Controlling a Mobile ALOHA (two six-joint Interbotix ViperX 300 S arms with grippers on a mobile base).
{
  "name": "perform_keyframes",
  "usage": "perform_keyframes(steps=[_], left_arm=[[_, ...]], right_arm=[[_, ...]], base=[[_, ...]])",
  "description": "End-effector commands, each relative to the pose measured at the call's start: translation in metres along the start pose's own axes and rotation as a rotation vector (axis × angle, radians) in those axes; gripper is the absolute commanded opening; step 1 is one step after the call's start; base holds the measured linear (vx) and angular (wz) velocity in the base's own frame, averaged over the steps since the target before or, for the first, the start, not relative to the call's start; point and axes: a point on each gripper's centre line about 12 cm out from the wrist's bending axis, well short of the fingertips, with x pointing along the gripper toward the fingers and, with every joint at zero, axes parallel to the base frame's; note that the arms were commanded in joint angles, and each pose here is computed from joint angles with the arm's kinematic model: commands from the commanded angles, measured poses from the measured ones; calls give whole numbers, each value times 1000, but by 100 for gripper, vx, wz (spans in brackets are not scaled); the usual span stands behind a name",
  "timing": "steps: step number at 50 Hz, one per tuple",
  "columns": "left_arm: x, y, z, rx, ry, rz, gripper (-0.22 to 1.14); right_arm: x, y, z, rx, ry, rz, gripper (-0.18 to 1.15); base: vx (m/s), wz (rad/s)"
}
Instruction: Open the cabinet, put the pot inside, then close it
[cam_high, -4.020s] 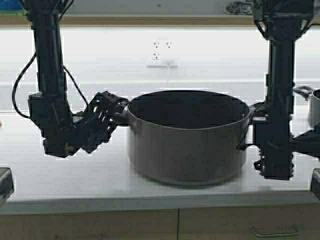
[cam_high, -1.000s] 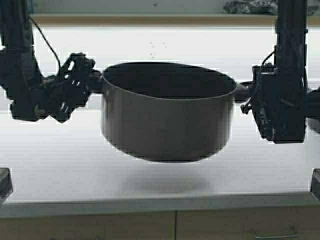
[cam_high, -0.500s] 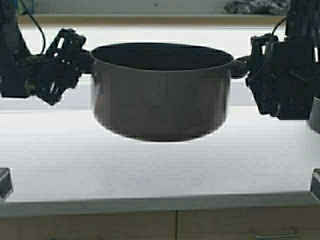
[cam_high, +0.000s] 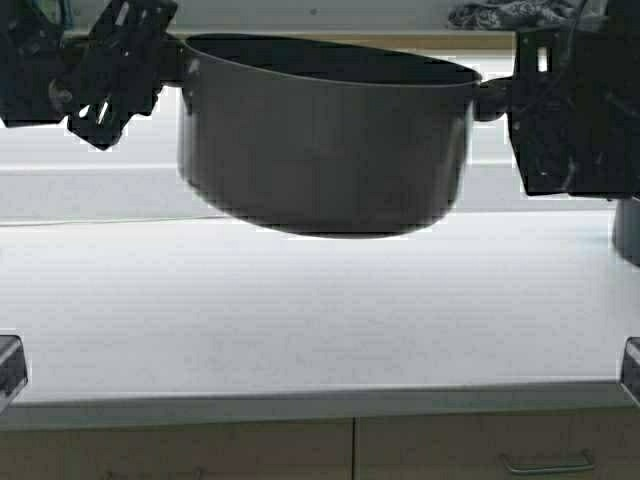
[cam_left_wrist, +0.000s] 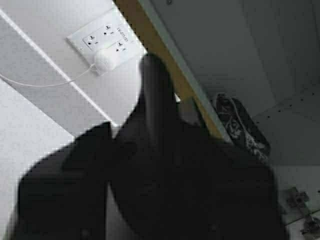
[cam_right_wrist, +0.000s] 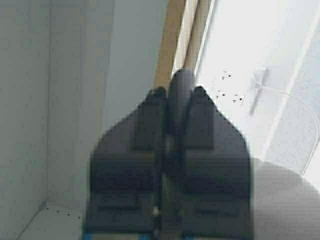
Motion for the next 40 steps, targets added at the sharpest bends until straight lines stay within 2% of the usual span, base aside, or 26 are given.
perform_keyframes(steps=[1,18,40], left_arm=[[-7,-40,-20,-4,68,-125,2],[-15,-63,-14,6,47,-110,2],[-13,-121,23,41,40,-140,2]], right_arm=[[-10,41,-35,62,127,116,6],[-16,81,-29,33,168,106,6],[-5,144,-22,22,221,143,6]], base=[[-2,0],[-2,0],[-1,0]])
